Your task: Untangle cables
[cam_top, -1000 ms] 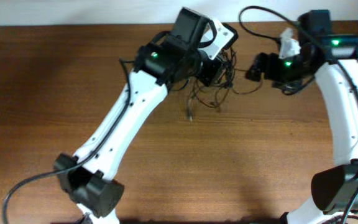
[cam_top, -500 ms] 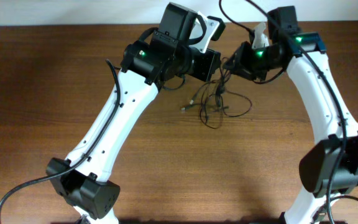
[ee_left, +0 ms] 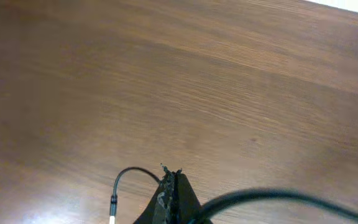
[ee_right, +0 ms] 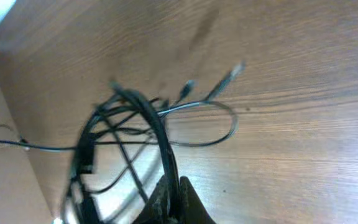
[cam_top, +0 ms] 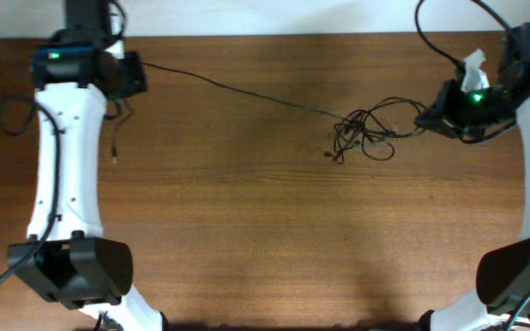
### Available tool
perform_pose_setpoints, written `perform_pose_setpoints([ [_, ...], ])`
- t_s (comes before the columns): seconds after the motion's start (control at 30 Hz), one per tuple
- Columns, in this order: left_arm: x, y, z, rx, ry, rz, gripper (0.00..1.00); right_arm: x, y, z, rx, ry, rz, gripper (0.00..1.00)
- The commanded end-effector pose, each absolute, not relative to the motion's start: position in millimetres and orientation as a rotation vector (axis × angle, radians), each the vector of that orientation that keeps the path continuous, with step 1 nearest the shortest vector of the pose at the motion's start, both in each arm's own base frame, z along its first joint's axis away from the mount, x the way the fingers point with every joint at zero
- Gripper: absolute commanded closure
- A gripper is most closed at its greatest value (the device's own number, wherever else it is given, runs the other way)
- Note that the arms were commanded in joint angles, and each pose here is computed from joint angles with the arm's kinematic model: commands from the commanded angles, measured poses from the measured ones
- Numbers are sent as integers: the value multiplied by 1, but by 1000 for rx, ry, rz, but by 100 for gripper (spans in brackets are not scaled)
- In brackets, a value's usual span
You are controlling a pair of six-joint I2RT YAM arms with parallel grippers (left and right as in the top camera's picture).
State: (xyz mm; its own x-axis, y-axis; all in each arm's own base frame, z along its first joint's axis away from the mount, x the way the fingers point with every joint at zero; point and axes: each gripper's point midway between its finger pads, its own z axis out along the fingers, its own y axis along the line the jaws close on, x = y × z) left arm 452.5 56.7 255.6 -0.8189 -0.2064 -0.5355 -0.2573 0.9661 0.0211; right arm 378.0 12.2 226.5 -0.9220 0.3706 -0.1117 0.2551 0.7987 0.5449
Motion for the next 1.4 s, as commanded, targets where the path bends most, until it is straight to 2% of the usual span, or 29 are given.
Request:
perform_pose_setpoints([
  [0.0,432,126,273,-532,2491,232,100,371,-21,227,530,2770,669,96],
  [0.13,389,225,274,-904,2392,353,100,370,-26,226,547,2766,666,96],
  [0.3,359,279,261,-1119,2321,411,100,370,-26,226,546,2766,665,96],
  [0.37,332,325,239,-1370,2234,493,100,370,-28,225,550,2771,644,96],
  [0.47,333,335,201,-1464,2275,344,100,370,-25,226,548,2768,665,96],
  [0.57,374,290,193,-1231,2412,164,100,372,14,228,417,2801,721,96],
  [0.7,440,159,224,-642,2537,-98,100,369,93,229,187,2847,770,96],
  [0.87,456,17,225,-150,2644,-316,100,376,158,238,73,2788,833,96],
  [0.9,454,-29,227,65,2641,-395,100,376,174,241,21,2767,848,95],
  [0.93,452,-51,227,167,2639,-400,98,376,178,242,5,2760,851,85],
  [0.97,450,-69,227,258,2634,-399,51,378,175,242,17,2758,849,57],
  [1.0,449,-74,226,276,2637,-383,29,380,169,242,39,2756,845,37],
  [1.03,448,-79,225,291,2641,-380,14,383,160,241,71,2753,839,16],
  [1.07,445,-85,225,326,2642,-385,12,388,148,241,113,2747,826,4],
  [1.1,442,-90,224,376,2642,-383,11,392,135,239,155,2746,795,0],
  [1.23,409,-128,218,977,2534,-411,6,394,82,231,309,2767,692,0],
  [1.27,408,-129,218,1010,2523,-408,0,392,80,230,306,2774,683,0],
  [1.37,411,-124,246,966,2503,-356,0,390,76,228,298,2786,656,0],
])
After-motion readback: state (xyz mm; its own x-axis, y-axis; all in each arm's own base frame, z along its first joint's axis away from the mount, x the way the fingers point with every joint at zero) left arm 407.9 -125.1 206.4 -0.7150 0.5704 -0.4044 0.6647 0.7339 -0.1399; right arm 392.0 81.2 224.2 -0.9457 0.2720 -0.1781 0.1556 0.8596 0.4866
